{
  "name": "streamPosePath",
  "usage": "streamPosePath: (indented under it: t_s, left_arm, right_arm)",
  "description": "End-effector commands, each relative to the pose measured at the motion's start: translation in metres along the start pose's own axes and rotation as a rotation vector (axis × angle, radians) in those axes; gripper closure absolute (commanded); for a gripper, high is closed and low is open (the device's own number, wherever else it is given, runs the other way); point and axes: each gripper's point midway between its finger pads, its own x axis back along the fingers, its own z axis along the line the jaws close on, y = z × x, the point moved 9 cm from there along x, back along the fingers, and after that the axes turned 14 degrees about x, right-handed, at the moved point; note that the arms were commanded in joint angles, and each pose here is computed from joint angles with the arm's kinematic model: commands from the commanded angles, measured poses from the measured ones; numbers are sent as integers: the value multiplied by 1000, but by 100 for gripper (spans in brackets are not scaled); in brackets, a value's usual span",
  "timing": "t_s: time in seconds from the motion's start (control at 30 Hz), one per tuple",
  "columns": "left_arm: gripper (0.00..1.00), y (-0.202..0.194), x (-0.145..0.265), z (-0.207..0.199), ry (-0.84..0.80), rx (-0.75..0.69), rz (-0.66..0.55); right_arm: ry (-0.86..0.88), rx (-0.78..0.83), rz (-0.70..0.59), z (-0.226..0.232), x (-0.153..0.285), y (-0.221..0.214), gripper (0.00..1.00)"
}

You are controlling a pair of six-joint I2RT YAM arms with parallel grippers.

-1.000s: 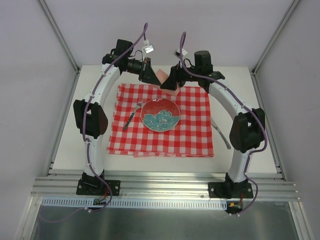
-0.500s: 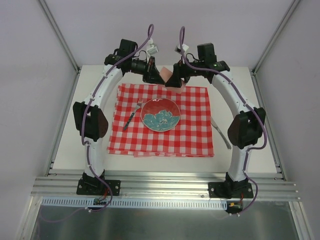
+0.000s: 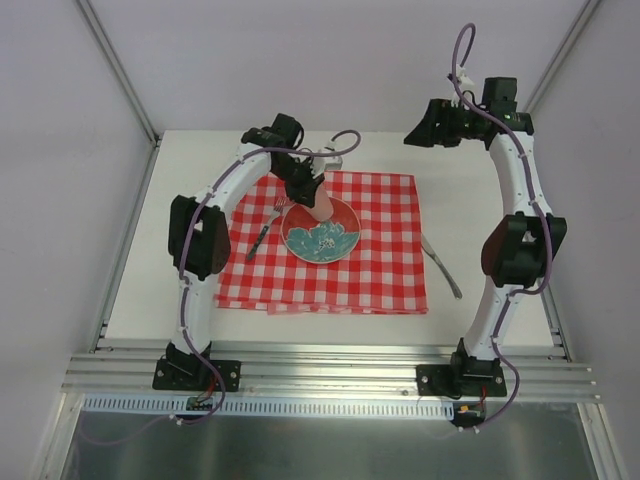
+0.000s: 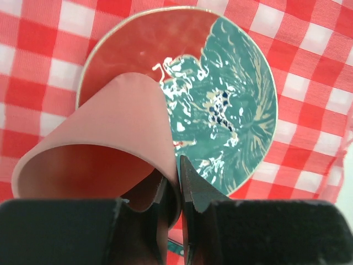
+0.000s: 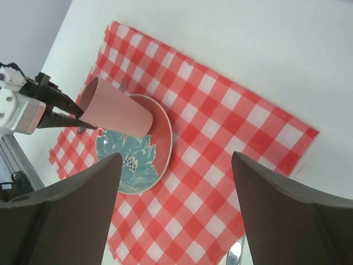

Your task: Set the dinner table for one person

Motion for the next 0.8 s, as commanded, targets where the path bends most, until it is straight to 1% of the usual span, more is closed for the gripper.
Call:
streamPosePath:
  t_s: [0.0, 0.07, 0.1, 0.17, 0.2, 0.3, 0.4, 0.57, 0.63, 0.77]
  left_arm:
    - [100, 34, 2, -13, 98, -218, 24]
    - [100, 40, -3, -15, 112, -271, 39]
    - [100, 45, -9, -21, 113, -335, 52]
    - [100, 49, -11, -26, 139, -407, 83]
    - [100, 51, -13, -28, 141, -464, 98]
    - [100, 57, -18, -41, 164, -565, 139]
    - [100, 60, -19, -52, 157, -590, 141]
    - [100, 72, -29, -55, 171, -634, 140]
    - [100, 85, -29, -59, 179, -688, 112]
    - [100, 102, -41, -63, 174, -778, 87]
  right_arm:
    - [-15, 69, 20, 29, 18, 5, 16]
    - [-13, 68, 42, 28, 18, -2, 16]
    - [-11, 62, 56, 29, 17, -6, 16]
    - [-11, 53, 74, 28, 16, -12, 16]
    - [-7, 48, 82, 29, 17, -14, 16]
    - [-6, 47, 92, 30, 18, -17, 16]
    - [-7, 47, 101, 29, 17, -18, 16]
    - [-36, 9, 119, 15, 21, -25, 16]
    - [-39, 6, 123, 13, 22, -27, 16]
    - [-52, 20, 158, 10, 24, -35, 16]
